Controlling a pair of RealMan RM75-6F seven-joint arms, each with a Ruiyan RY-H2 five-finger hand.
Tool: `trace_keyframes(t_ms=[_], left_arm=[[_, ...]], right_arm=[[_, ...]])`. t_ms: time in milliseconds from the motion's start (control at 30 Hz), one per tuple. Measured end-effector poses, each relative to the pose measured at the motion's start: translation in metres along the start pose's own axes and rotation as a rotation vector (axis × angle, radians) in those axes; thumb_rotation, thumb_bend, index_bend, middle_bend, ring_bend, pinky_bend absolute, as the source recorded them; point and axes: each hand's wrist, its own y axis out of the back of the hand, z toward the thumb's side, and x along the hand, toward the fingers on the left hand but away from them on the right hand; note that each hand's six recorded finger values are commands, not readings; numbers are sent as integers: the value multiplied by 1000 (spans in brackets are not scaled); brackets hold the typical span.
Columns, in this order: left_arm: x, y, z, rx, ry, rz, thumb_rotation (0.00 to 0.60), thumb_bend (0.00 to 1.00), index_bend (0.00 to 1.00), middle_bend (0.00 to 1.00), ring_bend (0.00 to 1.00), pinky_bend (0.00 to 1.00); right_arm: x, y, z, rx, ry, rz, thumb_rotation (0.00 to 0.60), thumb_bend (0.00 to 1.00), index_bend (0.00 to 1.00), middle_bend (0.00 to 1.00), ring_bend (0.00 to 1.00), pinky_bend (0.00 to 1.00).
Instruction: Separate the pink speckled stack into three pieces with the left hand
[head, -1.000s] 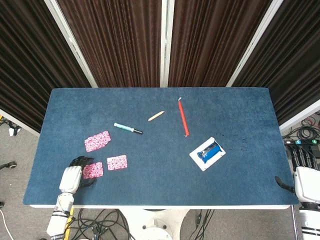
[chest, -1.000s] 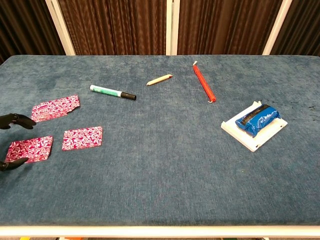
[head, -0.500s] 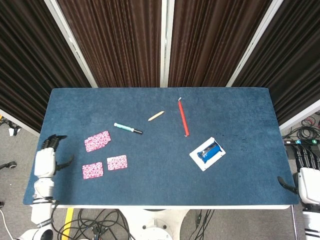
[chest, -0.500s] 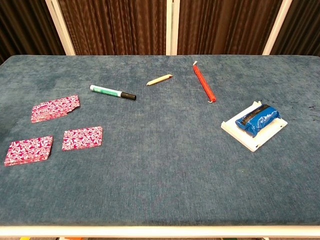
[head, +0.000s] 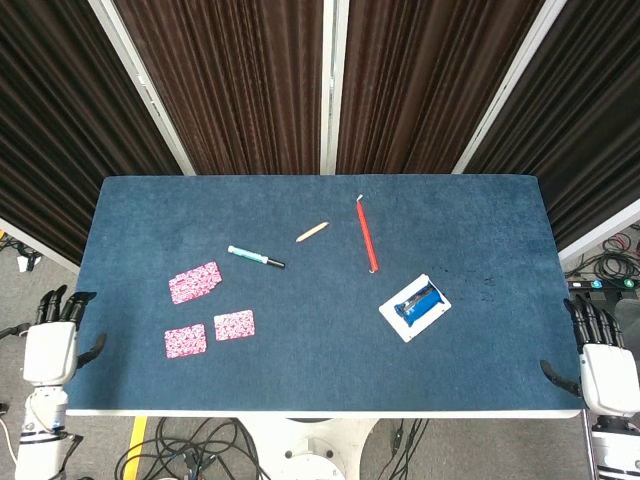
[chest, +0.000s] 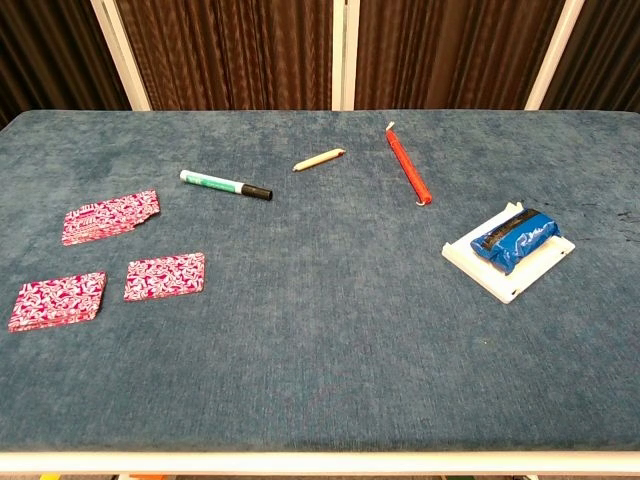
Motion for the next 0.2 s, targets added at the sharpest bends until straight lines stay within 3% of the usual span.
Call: trace_keyframes(t_ms=[200], left_arm=[[-14,16,-4,-18,-2,-32,600,245,189,198,48,83]], right_arm=[[4,-5,3,21,19,12,600,106,0,0,0,0]])
